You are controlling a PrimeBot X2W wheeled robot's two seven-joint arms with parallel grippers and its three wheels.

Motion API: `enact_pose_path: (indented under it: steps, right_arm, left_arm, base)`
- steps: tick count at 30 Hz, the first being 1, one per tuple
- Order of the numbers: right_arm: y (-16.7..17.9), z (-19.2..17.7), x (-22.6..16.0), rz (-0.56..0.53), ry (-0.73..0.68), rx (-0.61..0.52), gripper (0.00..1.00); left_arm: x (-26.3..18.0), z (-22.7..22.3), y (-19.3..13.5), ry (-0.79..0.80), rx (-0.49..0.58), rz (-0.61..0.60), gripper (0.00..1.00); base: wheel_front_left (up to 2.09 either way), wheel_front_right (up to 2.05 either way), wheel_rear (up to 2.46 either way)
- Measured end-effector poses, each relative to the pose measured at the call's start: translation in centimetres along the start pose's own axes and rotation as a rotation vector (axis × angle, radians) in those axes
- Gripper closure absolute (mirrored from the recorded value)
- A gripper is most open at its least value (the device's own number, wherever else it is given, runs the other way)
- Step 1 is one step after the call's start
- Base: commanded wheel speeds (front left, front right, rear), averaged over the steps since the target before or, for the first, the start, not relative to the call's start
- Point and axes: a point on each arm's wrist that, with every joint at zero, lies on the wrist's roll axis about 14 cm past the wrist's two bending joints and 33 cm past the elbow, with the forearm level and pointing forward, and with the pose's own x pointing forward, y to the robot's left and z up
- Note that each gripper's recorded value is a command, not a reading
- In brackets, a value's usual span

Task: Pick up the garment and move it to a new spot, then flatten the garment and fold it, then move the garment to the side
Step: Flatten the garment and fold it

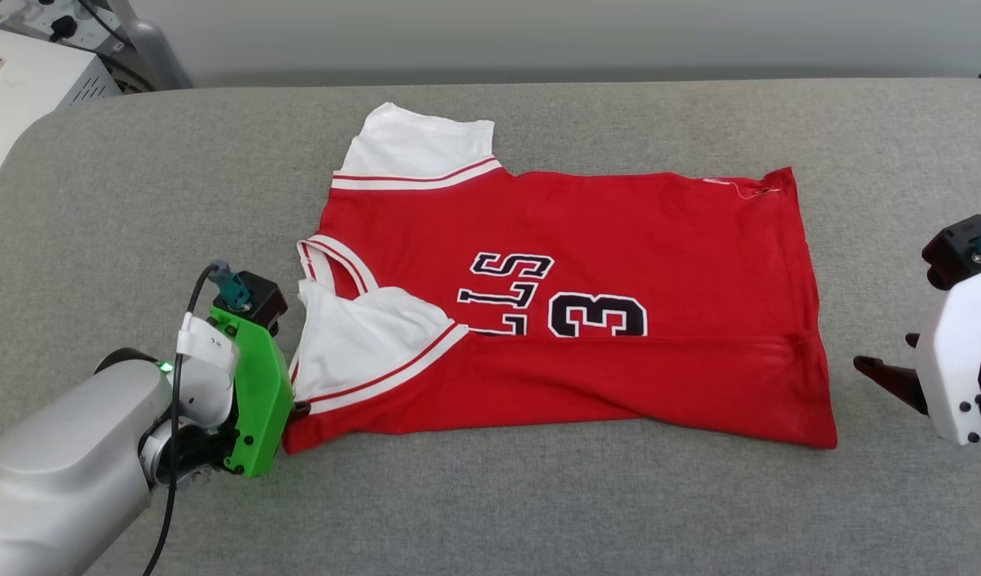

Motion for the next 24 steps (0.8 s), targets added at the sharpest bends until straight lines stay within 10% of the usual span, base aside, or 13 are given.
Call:
enact_pose_path:
  steps: [19, 20, 21, 24]
  right_arm:
    - [2.5, -7.2, 6.9, 0.066, 0.253, 0.127, 0.00]
    - [2.6, -7.2, 7.0, 0.067, 0.247, 0.129, 0.11]
    - [2.5, -6.9, 6.8, 0.060, 0.209, 0.130, 1.00]
    - [2.6, -6.0, 6.4, 0.061, 0.151, 0.134, 1.00]
  left_arm:
    - [1.9, -0.8, 0.6, 0.022, 0.017, -0.013, 1.00]
    - [1.9, -0.7, 0.6, 0.020, 0.017, -0.011, 1.00]
    - [1.7, -0.7, 0.6, 0.015, 0.017, -0.007, 1.00]
    - [1.4, -0.6, 0.4, 0.003, 0.009, -0.008, 1.00]
  base:
    - [0.00, 0.00, 0.00]
    - [0.00, 0.00, 0.00]
    - [0.00, 0.00, 0.00]
    - [0.00, 0.00, 0.00]
